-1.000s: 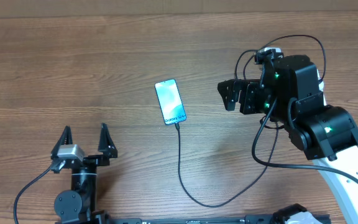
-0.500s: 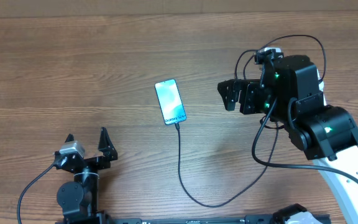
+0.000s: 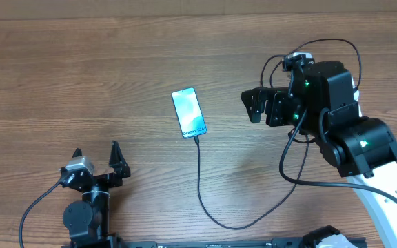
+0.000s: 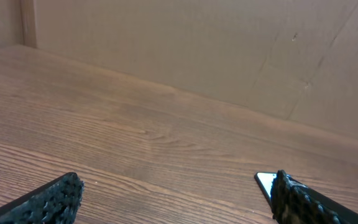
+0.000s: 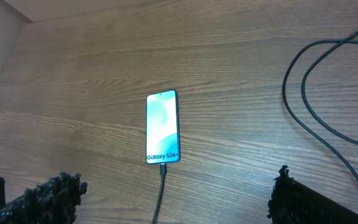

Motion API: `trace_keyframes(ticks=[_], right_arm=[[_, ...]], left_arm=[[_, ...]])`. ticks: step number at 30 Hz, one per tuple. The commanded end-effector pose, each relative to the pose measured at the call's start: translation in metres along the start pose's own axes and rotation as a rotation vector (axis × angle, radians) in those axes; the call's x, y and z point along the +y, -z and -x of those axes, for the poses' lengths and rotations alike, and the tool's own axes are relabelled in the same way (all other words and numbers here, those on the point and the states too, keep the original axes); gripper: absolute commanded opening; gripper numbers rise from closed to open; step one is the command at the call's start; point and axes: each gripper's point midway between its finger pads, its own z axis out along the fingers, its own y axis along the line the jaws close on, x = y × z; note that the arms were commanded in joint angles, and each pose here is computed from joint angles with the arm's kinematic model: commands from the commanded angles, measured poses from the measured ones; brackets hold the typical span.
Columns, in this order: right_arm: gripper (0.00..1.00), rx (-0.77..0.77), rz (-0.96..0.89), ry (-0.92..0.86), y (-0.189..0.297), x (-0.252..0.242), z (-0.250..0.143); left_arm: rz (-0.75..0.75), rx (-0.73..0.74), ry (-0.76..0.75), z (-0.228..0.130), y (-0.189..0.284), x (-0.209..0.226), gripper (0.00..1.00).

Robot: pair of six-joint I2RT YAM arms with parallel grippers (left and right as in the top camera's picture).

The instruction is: Plug charger to phone and switch on socket

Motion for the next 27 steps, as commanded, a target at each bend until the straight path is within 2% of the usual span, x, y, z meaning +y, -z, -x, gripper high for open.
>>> trace_keyframes(ticks=[1, 18, 27], right_arm=[[1.0, -0.016, 0.006, 0.009, 0.004, 0.003, 0.003], [1.0, -0.016, 0.003, 0.011, 0.004, 0.002, 0.003], [1.0, -0.055, -0.143, 0.022, -0.002, -0.028, 0.001]], left_arm=[[0.019, -0.007, 0.009, 0.0, 0.0, 0.004, 1.0], [0.02, -0.007, 0.009, 0.0, 0.0, 0.004, 1.0], [0.02, -0.007, 0.009, 0.0, 0.0, 0.004, 1.0]])
